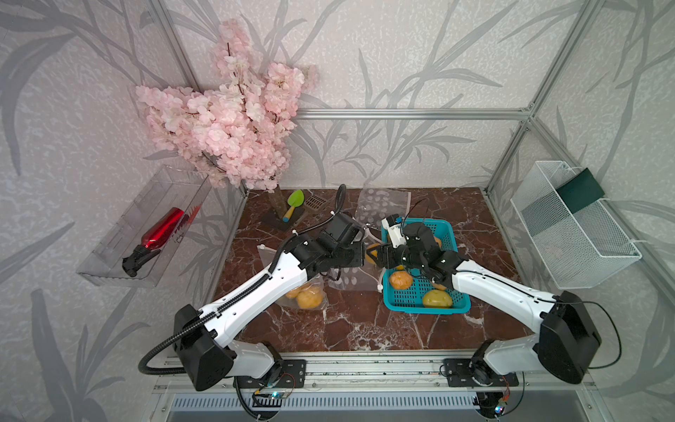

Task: Put the potatoes into a zipper bag and zip it
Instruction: Place the potato into the zipper food storage bag.

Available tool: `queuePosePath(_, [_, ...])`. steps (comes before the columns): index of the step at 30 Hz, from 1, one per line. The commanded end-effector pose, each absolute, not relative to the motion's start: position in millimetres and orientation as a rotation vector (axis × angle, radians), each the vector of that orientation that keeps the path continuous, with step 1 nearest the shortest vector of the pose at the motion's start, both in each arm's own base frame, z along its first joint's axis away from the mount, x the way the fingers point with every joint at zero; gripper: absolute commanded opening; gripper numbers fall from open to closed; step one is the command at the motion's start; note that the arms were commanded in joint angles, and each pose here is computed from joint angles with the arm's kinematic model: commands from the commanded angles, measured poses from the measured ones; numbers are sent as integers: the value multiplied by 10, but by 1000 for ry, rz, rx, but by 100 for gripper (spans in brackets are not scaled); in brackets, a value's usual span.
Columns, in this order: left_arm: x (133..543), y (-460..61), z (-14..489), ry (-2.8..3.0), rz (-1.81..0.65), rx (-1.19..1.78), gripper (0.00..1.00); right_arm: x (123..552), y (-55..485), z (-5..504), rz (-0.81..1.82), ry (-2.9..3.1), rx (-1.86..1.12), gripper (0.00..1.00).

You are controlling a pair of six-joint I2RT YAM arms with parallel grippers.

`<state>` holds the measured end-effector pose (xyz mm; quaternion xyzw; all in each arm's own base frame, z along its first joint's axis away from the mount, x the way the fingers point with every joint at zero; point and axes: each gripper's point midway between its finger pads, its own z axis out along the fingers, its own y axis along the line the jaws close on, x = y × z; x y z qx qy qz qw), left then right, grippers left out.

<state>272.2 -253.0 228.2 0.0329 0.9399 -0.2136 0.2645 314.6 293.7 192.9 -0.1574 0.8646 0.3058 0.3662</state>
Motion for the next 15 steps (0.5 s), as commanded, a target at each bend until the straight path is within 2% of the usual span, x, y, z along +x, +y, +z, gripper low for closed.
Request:
queuePosePath(1, [2731, -2520, 2250, 2550, -579, 75, 0, 3191, 2772, 1793, 632, 2299, -377, 31])
queuePosePath(4, [2761, -2521, 2220, 2552, -571, 77, 0, 3171, 2758, 1750, 633, 2316, -361, 54])
queuePosePath(11, [2774, -2604, 2131, 2593, -605, 93, 0, 3129, 2791, 1782, 664, 2317, -373, 90])
queuePosePath(15, [2768, -2596, 2128, 2592, -604, 93, 0, 3093, 2808, 1846, 690, 2321, -384, 99])
